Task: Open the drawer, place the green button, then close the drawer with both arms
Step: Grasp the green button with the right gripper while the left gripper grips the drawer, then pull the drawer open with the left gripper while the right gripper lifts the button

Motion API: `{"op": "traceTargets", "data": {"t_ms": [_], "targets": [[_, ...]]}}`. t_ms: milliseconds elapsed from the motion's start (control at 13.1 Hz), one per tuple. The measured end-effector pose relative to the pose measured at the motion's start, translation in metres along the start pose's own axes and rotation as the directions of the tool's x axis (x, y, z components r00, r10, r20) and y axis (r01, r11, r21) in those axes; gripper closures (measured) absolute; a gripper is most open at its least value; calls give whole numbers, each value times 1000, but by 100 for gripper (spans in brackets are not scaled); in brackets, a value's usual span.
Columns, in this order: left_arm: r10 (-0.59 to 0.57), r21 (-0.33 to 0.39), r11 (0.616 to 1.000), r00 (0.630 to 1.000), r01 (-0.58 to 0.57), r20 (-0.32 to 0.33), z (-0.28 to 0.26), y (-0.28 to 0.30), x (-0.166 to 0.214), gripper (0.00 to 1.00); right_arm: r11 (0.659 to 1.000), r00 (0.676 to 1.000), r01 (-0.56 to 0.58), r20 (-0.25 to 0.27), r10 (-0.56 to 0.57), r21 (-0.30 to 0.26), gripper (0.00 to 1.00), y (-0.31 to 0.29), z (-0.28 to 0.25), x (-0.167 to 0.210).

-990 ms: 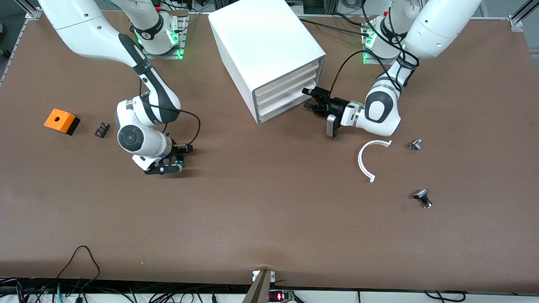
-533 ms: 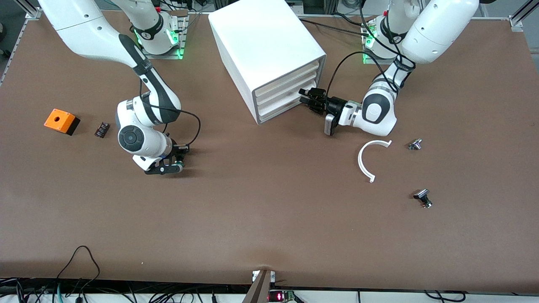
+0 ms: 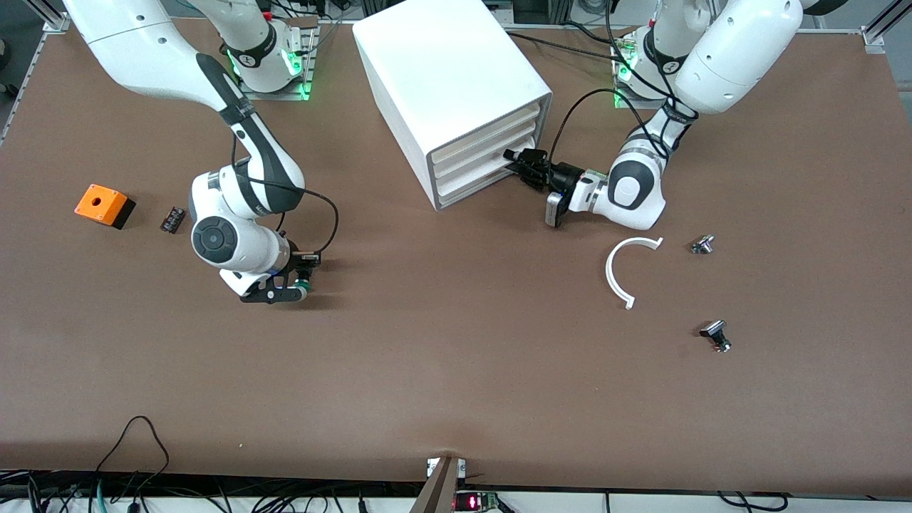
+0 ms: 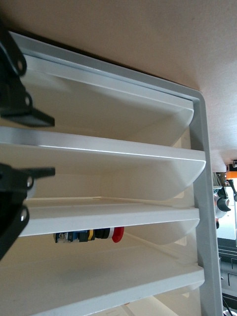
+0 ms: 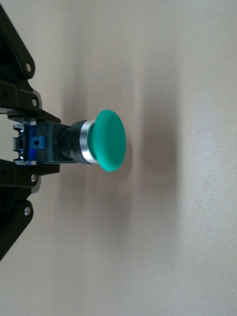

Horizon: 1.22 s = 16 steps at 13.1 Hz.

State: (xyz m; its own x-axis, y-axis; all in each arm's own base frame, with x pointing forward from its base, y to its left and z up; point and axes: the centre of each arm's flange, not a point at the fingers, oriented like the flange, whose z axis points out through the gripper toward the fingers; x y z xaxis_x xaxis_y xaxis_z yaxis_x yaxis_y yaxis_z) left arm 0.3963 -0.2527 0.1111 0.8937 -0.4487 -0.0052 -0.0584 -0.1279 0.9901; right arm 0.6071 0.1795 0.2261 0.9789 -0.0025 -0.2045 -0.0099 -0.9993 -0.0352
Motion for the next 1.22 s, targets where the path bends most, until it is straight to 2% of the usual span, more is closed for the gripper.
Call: {"op": "traceTargets", "data": {"t_ms": [76, 152, 457, 762, 990, 1143, 1219], "targets": [[1, 1, 1000, 1000, -1, -1, 0, -1, 0, 81, 1000, 1000, -24, 11, 24, 7, 67, -5, -10, 2], [13, 1, 1000, 1000, -13, -1, 0, -1, 0, 85, 999, 999, -49, 21, 49, 13, 67, -13, -19, 3], [33, 9, 999, 999, -33, -22, -11, -1, 7, 85, 988, 987, -155, 37, 155, 5, 67, -61, -53, 2], [77, 60, 996, 995, -73, -66, -62, -3, 30, 85, 970, 970, -243, 19, 243, 10, 67, -98, -98, 0], [107, 97, 990, 990, -98, -91, -108, -11, 46, 85, 952, 955, -298, 12, 298, 67, 67, -117, -138, -1], [111, 105, 989, 989, -101, -102, -129, -15, 54, 85, 941, 945, -323, -12, 326, 98, 67, -134, -162, -4], [112, 110, 989, 988, -101, -104, -133, -17, 56, 79, 935, 940, -337, -23, 342, 110, 67, -144, -170, -8]]}}
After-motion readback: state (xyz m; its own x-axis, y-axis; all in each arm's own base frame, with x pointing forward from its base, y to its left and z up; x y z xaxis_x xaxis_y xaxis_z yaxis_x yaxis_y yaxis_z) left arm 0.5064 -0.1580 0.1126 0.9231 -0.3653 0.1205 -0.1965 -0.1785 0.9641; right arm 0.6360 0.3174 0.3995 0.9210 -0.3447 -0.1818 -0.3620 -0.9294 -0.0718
